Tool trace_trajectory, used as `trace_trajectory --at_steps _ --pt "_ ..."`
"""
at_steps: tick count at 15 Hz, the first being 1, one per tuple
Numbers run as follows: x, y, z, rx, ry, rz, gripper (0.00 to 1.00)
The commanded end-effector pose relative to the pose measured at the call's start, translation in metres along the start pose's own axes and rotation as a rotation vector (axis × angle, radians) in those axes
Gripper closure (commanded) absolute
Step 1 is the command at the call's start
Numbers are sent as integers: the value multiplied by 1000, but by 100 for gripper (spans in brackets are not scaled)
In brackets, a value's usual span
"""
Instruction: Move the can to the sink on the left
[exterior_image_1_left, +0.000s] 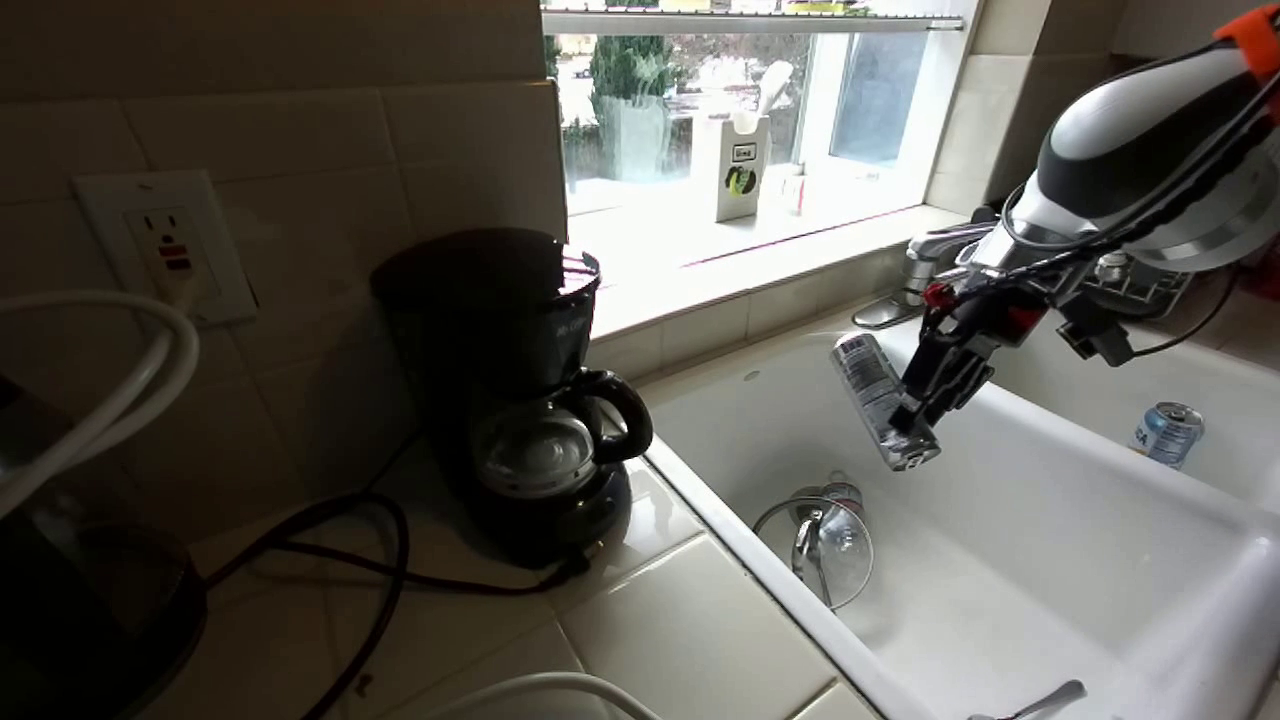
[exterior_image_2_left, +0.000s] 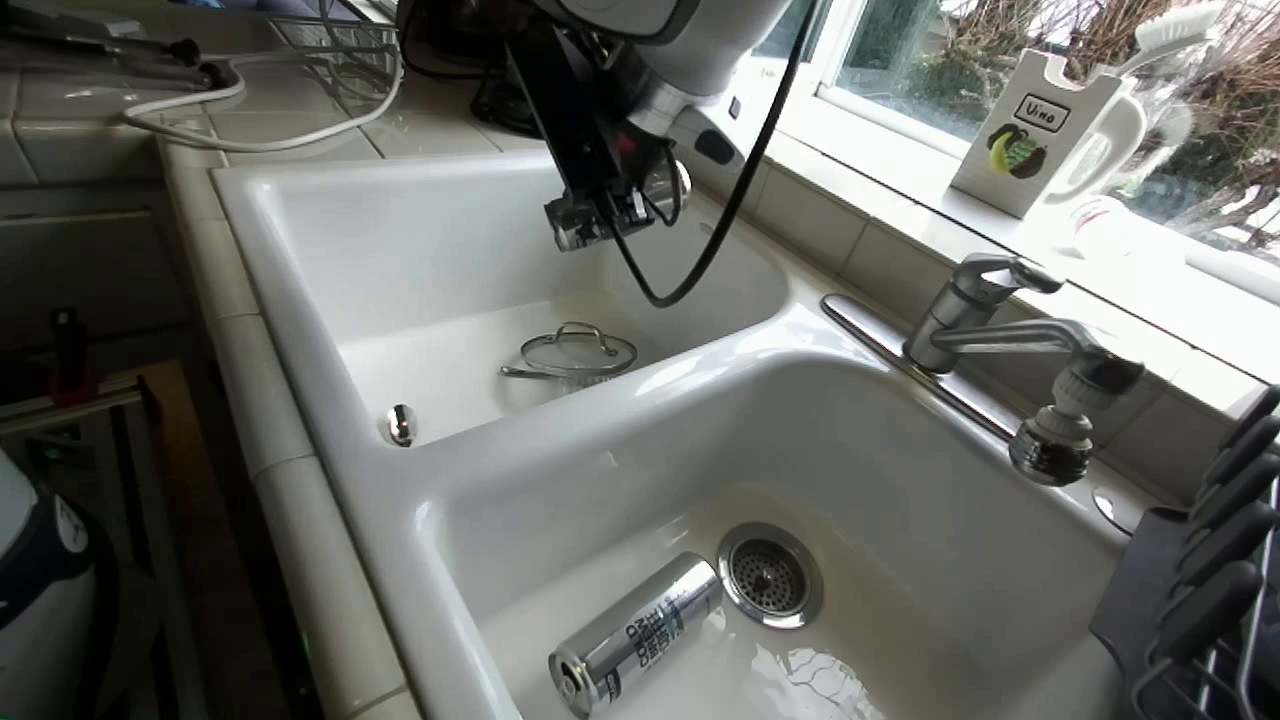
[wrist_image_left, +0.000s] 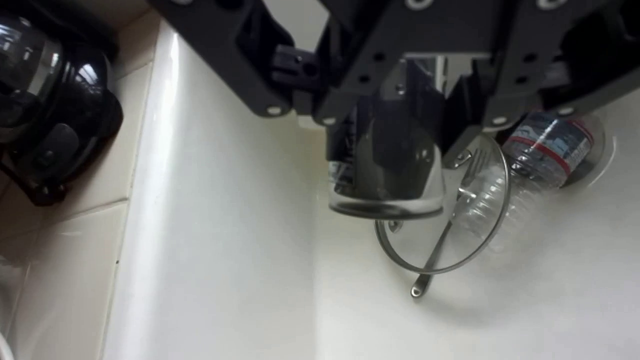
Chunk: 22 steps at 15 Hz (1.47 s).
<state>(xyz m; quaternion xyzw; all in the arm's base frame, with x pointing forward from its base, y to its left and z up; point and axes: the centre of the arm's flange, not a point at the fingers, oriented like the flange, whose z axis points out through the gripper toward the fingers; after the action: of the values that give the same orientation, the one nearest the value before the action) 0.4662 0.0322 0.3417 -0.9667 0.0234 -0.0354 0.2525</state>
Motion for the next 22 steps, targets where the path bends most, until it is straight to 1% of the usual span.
trace_trajectory --at_steps 1,4,6,7,11,14,18,21,22 --pt "20 28 42 13 -57 106 77" --pt "23 46 73 -19 -92 201 77" --pt "25 53 89 -15 -124 249 77" --pt "26 55 97 -26 -135 272 77" --pt "34 60 116 -79 -157 383 77" --pt "39 61 125 -104 -160 448 77" --pt "44 57 138 -122 -185 476 77" --pt "46 55 146 -112 -202 478 77" --pt "47 54 148 -110 -204 478 35"
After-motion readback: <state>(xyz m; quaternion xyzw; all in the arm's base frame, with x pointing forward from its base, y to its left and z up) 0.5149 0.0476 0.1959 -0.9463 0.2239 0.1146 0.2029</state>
